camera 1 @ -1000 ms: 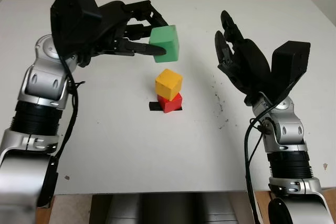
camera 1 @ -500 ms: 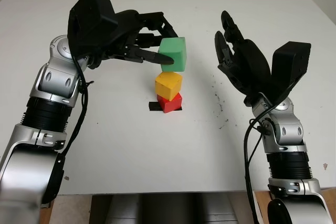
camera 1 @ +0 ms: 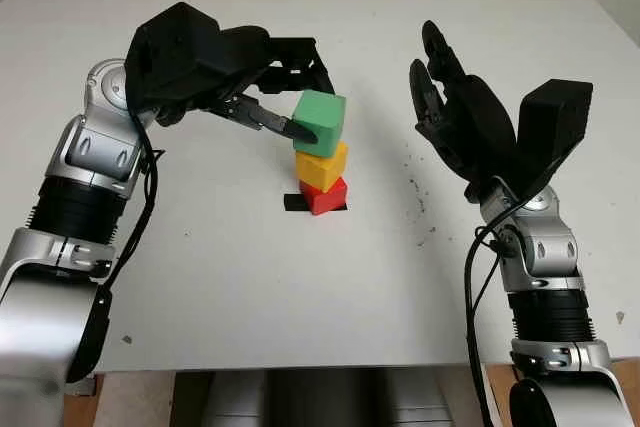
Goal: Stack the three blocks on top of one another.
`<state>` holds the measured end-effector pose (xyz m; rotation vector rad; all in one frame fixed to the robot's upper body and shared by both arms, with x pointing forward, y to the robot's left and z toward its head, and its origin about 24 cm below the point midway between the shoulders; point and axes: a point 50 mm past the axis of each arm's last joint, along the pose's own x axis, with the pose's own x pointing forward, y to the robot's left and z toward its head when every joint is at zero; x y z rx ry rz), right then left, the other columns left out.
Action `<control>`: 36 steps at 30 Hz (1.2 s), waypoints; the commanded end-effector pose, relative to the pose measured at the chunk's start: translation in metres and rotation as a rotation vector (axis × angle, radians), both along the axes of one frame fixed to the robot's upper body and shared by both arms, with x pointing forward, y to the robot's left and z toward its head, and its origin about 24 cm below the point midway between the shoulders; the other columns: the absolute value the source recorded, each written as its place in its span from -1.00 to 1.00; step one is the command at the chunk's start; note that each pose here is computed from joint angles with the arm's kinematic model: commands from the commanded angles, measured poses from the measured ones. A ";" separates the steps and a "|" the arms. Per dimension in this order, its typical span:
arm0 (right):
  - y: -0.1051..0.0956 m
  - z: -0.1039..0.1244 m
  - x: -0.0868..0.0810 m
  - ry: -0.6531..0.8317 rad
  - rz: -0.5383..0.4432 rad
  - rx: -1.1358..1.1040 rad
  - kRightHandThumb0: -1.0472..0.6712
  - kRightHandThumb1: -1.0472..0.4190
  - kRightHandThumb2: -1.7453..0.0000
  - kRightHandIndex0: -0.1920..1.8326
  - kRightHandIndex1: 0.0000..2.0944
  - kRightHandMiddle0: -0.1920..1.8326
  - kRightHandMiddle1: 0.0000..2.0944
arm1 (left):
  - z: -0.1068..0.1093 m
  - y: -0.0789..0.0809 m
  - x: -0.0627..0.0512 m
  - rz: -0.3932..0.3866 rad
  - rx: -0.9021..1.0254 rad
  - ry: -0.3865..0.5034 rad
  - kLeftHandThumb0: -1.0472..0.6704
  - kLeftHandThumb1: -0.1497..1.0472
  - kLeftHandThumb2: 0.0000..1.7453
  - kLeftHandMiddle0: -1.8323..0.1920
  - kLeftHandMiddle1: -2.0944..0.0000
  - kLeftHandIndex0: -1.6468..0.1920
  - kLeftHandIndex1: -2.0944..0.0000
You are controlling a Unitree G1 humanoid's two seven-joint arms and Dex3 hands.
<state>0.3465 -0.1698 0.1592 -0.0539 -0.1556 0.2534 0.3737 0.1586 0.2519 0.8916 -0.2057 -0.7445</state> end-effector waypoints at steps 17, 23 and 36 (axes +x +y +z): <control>-0.004 0.007 -0.002 -0.027 -0.013 -0.020 -0.48 -1.00 0.27 -1.00 -1.00 -1.00 -1.00 | 0.005 -0.008 0.013 -0.040 0.021 -0.039 -0.34 0.95 -0.94 0.63 0.96 0.46 -0.48; -0.004 0.007 -0.002 -0.030 -0.018 -0.024 -0.46 -1.00 0.25 -1.00 -1.00 -1.00 -0.99 | 0.004 -0.012 0.015 -0.055 -0.004 -0.028 -0.37 0.94 -0.94 0.63 0.95 0.43 -0.49; -0.005 0.005 -0.003 -0.019 -0.029 -0.013 -0.48 -1.00 0.27 -1.00 -1.00 -1.00 -0.99 | 0.004 -0.016 0.014 -0.071 -0.005 -0.013 -0.40 0.94 -0.94 0.62 0.95 0.40 -0.53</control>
